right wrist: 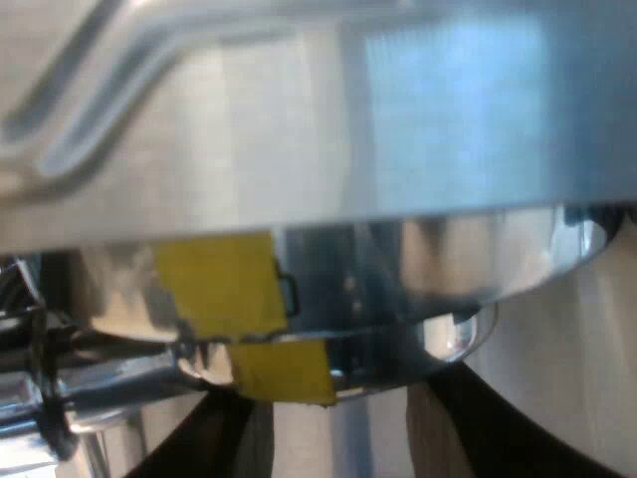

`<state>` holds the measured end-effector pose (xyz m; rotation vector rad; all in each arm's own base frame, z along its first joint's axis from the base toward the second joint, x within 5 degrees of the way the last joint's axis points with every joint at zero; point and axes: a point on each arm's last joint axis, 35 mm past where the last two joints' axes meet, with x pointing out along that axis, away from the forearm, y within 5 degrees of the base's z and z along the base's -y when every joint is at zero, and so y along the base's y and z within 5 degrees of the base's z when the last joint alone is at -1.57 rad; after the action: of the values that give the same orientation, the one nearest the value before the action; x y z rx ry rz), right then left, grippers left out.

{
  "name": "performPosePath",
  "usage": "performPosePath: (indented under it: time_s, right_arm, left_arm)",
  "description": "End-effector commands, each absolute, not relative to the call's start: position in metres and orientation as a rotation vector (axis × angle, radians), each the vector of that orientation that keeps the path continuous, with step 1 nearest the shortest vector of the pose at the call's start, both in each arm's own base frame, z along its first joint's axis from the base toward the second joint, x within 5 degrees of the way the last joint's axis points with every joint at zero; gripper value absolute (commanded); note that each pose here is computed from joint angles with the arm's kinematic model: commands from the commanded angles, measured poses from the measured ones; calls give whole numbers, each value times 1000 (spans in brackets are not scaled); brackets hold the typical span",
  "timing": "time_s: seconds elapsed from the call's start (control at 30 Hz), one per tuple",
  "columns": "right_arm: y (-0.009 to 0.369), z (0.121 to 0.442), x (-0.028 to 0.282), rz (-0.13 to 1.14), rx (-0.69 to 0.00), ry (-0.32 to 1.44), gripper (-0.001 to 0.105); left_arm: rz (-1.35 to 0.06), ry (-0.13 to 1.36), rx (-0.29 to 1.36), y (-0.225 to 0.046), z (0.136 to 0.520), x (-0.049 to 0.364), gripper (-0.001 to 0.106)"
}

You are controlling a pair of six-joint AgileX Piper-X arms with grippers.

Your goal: Put the handle in the coffee machine

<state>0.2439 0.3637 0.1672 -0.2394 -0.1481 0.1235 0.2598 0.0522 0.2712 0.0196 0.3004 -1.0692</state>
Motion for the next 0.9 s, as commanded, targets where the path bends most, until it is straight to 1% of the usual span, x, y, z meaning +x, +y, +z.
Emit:
performPosePath:
  time_s: [0.03,0.07,0.1,0.13,0.2,0.23,0.4,0.5,0.6,0.67,0.8,0.9]
  right_arm:
    - [362,209,244,114,-79,-270,35]
    - [362,209,244,114,-79,-270,35]
    - [362,209,244,114,-79,-270,35]
    - [362,209,243,116,-78,-270,35]
    - [362,209,243,116,-78,-270,35]
    - [362,209,243,116,-78,-270,35]
    - [362,209,243,116,-82,-271,35]
    - [362,209,243,115,-87,-271,35]
    - [362,209,243,115,-87,-271,35]
    - [362,209,243,115,-87,-271,35]
    - [362,209,243,115,-87,-271,35]
    - [362,209,243,112,-107,-272,35]
  left_arm:
    - [-1036,224,37,65,287,251,56]
    - [-1025,224,37,67,288,250,54]
    - [-998,236,28,70,290,248,45]
    - [-996,237,24,71,291,247,43]
    - [-948,282,4,73,292,247,8]
    - [-927,293,18,74,292,249,0]
    - [-819,376,107,71,293,258,1]
    - [-782,394,175,65,299,264,1]
    - [-758,411,231,58,307,270,1]
    - [-716,440,289,51,312,275,1]
    - [-700,472,325,41,315,278,1]
    - [-708,491,332,37,316,278,1]
